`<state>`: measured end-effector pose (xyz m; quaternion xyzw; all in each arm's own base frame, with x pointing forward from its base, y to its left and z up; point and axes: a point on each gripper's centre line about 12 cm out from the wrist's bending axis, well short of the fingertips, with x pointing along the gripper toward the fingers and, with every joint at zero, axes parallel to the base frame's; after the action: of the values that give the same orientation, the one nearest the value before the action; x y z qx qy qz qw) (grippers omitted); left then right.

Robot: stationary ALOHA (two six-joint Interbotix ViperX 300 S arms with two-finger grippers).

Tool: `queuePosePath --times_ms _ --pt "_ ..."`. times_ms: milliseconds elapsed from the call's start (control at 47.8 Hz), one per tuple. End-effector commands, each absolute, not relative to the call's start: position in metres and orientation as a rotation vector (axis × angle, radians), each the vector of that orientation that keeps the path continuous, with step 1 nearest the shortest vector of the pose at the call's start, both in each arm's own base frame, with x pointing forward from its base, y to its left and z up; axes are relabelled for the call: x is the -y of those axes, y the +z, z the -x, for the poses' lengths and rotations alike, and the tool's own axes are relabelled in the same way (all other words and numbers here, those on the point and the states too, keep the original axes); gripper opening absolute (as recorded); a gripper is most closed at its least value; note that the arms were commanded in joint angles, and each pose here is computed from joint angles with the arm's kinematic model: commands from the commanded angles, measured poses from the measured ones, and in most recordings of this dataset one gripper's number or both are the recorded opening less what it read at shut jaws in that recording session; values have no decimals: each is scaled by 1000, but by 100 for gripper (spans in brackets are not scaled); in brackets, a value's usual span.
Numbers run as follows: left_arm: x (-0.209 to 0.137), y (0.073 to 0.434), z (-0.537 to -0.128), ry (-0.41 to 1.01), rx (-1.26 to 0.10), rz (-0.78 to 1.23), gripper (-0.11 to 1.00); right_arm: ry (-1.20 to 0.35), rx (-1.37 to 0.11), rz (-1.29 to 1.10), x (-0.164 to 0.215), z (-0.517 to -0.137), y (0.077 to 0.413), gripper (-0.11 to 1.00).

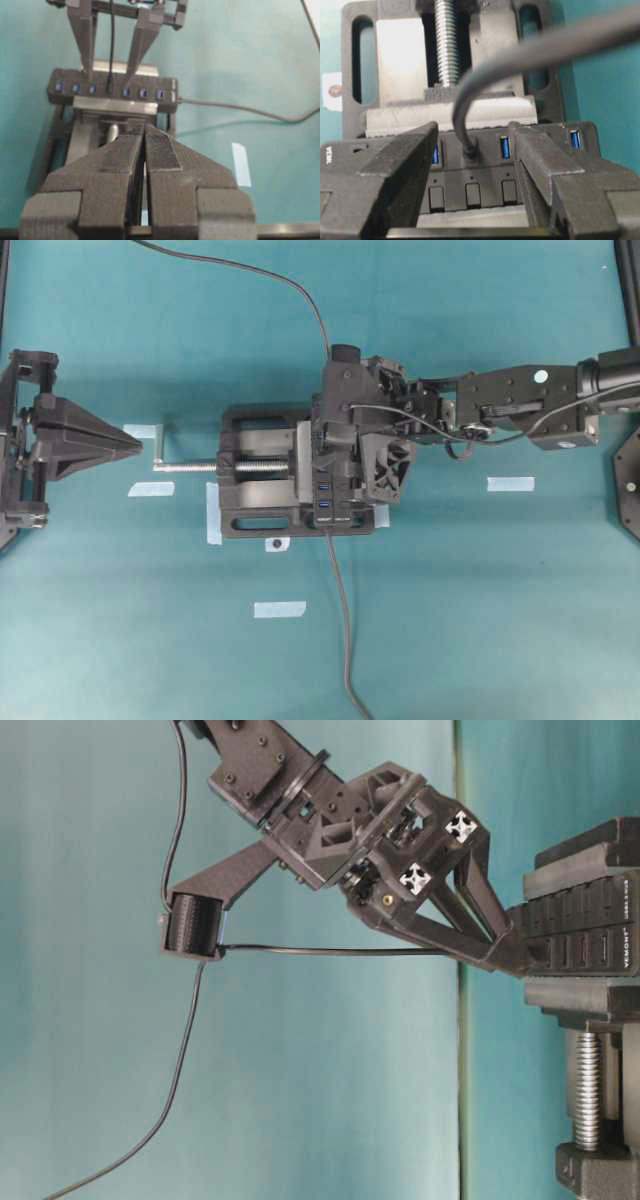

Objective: Insert the USB into the center port of the fixed hub

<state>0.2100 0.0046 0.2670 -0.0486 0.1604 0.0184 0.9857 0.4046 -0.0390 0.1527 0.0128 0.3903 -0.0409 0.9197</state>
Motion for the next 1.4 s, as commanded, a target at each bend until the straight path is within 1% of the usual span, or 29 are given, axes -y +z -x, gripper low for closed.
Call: queuePosePath --times_ms 0,293,815,1380 --pt "-5 274 -213 38 -299 98 0 -90 -760 -33 40 -405 168 65" --pt "-5 276 -213 38 -296 98 0 -90 -763 -34 39 -402 172 65" --pt "-5 274 -213 38 -301 98 0 -89 -759 -30 38 -383 178 65" --pt "-5 274 -213 38 -296 98 0 -84 -742 -26 35 -379 184 66"
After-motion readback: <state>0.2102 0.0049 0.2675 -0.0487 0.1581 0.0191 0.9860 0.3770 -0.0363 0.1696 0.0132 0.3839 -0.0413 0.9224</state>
